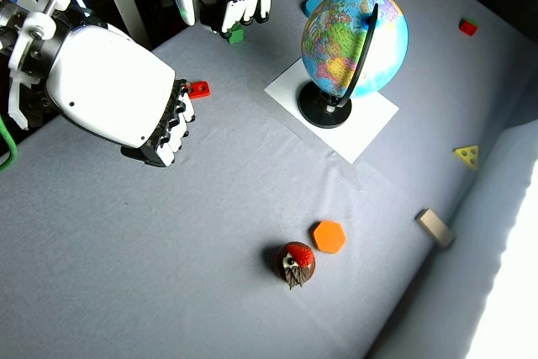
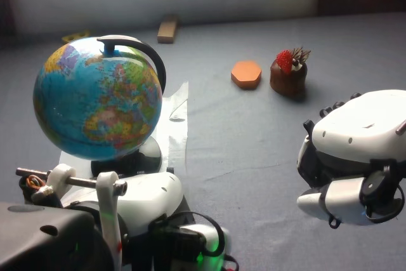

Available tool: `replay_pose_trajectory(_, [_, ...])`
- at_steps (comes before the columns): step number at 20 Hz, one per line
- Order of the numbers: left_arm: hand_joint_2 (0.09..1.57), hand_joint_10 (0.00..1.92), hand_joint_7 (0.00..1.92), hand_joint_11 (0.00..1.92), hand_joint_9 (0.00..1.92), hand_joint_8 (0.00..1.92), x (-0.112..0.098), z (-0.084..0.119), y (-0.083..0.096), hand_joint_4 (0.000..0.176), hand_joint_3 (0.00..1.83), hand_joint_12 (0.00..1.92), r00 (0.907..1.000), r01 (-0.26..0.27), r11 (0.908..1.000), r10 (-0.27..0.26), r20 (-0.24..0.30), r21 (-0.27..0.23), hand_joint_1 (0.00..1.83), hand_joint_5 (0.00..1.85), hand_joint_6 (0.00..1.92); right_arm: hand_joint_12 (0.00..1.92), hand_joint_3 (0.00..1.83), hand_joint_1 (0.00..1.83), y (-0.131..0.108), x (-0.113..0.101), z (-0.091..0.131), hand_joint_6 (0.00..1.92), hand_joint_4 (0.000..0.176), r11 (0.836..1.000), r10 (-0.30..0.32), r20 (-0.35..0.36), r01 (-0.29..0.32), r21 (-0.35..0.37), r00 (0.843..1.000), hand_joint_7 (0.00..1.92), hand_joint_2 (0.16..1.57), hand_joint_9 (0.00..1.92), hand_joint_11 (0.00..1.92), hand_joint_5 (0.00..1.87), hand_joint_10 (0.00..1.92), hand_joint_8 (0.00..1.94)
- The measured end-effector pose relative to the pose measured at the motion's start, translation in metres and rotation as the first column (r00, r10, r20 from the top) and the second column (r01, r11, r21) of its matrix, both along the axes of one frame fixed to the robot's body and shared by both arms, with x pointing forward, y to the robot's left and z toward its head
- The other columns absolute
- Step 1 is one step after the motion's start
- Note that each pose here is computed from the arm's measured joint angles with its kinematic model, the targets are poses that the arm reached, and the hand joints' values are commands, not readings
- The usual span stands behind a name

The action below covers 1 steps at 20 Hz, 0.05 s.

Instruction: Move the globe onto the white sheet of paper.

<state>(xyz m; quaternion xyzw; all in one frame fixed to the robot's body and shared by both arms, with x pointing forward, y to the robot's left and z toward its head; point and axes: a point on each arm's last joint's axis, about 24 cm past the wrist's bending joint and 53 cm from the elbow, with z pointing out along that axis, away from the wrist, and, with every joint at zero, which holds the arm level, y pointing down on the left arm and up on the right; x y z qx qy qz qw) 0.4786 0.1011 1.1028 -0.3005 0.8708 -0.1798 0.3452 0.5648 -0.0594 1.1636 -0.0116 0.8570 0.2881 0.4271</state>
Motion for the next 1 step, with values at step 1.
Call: replay_pose_trajectory(1, [1.36,1.92,1.02,1.02,1.14,1.92,0.0,0.0003,0.0002,0.0,0.0,1.92,1.0,0.0,1.0,0.0,0.001,0.001,0.85,0.93,1.91,1.92,1.07,0.94,0.0009,-0.0003,0.0005,1.92,0.0,1.0,0.004,0.001,-0.004,0.002,1.0,1.08,0.88,1.15,1.2,0.7,1.92,1.94])
